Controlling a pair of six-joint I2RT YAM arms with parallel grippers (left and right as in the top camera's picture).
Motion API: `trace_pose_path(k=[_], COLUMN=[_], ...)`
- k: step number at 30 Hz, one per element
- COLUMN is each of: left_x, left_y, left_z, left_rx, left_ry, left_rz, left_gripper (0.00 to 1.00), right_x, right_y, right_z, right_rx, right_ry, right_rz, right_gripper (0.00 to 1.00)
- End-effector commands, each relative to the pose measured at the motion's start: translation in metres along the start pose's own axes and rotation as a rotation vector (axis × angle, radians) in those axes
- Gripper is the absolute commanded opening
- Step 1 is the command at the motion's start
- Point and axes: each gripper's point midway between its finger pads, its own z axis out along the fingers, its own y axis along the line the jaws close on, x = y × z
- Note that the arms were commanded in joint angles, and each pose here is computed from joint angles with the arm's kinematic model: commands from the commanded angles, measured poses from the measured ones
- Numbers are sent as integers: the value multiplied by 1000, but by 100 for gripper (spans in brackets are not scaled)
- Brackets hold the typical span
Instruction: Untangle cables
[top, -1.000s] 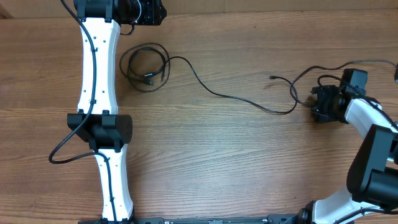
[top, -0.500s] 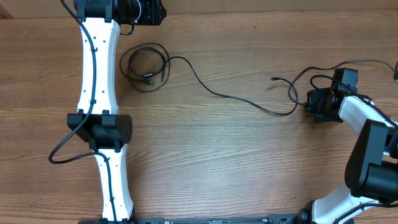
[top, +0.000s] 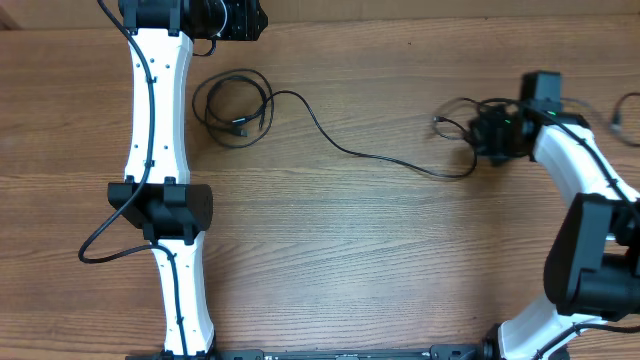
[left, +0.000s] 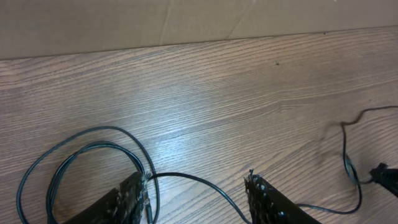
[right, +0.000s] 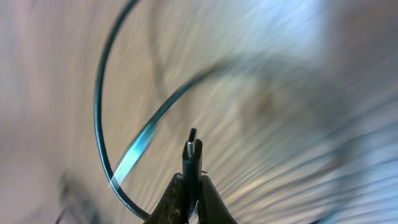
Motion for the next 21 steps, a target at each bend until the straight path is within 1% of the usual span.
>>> trace_pose_path(k=[1,4,6,8,10,11,14,16,18,21], left_x=[-8,-8,-9,-9,-9,-9,-9,-9,-9,-8], left_y=[-4,-1,3,4,5,5,5,5,5,5], left_z=[-9,-9,-10,-10,-10,-10,-10,-10,-10,-10], left_rx=[-2,-21,-43,-52,-54,-54,-54,-54,-54,-54], left_ry=[-34,-34,-35,-36,-36,-36,-35,-35,-35,-32], left_rz=[14,29,29,33,39,44,43,43,43,41], left_gripper=[54,54,54,54,54,54,55,55,55,55], right_x=[67,105,122,130,124,105,52,6,-35,-102], right_y=[63,89,106,125,141,147,145,139,126,85], right_z=[-10,-5,-3,-4,-8,-12,-25,-42,-57,-81], right_rx=[-177,-231,-275,-332,-384,-384,-363,-364,-353,-297], right_ry=[197,258,265,256,212,136,-14,-116,-201,-346], right_rz=[-87,-158,-204,-237,-265,-255,-198,-171,-128,-38], right_gripper=[4,4,4,4,4,4,4,4,4,4])
